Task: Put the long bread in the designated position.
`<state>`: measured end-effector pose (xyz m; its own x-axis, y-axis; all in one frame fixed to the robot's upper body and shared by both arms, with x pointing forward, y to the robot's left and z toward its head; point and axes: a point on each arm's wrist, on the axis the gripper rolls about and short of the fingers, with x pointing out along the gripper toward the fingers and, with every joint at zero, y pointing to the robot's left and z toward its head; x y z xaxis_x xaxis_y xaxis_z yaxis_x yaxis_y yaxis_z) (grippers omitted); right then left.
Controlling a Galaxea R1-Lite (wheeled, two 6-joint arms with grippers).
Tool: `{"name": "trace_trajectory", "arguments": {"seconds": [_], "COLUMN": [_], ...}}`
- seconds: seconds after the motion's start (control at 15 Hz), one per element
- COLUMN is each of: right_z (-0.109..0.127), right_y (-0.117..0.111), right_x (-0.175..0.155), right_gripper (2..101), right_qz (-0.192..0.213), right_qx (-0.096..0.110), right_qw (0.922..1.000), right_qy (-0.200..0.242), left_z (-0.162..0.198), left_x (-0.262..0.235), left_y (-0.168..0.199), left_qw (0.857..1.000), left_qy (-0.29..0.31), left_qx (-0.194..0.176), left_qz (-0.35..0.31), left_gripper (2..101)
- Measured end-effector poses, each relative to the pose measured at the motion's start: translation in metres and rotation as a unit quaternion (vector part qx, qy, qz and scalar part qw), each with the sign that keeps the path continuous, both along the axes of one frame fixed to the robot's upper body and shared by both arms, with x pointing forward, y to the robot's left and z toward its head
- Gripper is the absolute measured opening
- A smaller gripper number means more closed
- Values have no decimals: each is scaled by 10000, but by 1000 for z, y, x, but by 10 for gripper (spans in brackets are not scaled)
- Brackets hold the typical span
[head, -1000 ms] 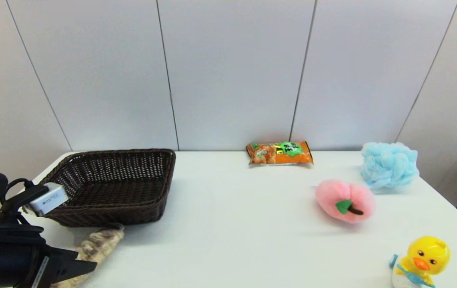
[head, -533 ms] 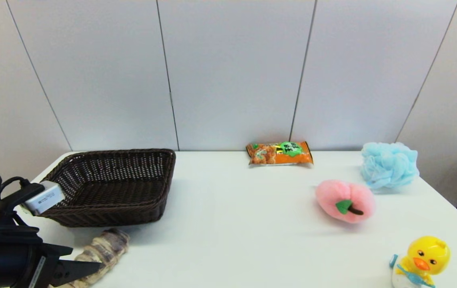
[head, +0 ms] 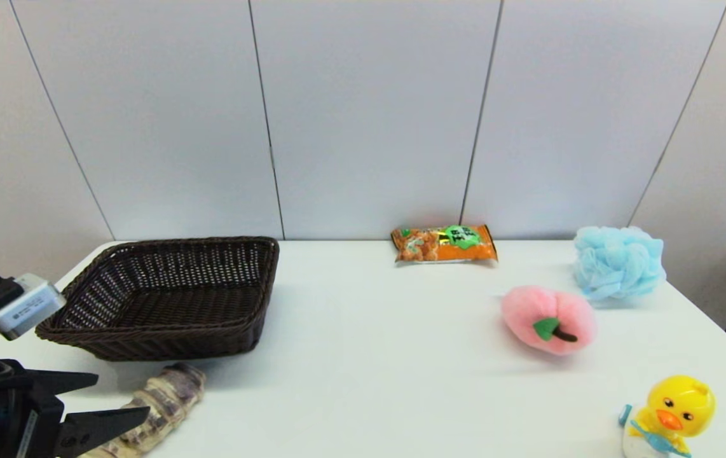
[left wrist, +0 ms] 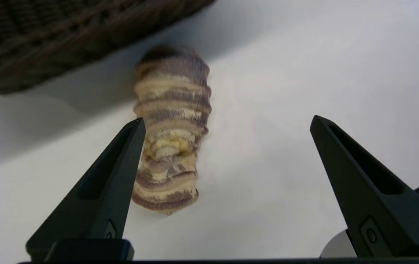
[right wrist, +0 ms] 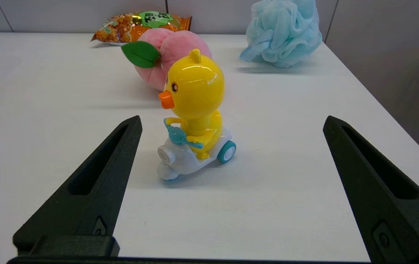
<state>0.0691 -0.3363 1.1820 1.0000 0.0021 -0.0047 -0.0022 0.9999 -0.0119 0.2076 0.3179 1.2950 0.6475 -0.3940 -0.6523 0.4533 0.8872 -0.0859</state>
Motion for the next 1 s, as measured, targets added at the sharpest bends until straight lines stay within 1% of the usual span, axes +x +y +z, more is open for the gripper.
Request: {"name": "trace_trajectory", "arguments": {"seconds": [0.13, 0.27, 0.4, 0.53, 0.67, 0.87, 1.0], "right_z": [0, 0, 0, 0, 0, 0, 0], "right_y": [0, 0, 0, 0, 0, 0, 0], "right_x": [0, 0, 0, 0, 0, 0, 0], "right_gripper": [980, 980, 980, 980, 980, 980, 980], "right_qz": [2, 0, 2, 2, 0, 2, 2], "right_qx": [0, 2, 0, 2, 0, 2, 2], "right_qw": [10000, 10000, 10000, 10000, 10000, 10000, 10000], "right_qy": [-2, 0, -2, -2, 2, 0, 0], "left_z": [11, 25, 39, 52, 58, 55, 55], "left_x": [-11, -21, -31, -43, -58, -74, -83], "left_y": [1, 2, 4, 7, 8, 9, 10], "left_qw": [9982, 9909, 9780, 9608, 9493, 9386, 9279], "left_qy": [-599, -1341, -2077, -2738, -3024, -3113, -3212], "left_qx": [-50, -112, -155, -270, -615, -997, -1390], "left_qz": [12, 57, 149, 341, 598, 1101, 1285], "left_gripper": [928, 940, 948, 955, 961, 966, 969]}}
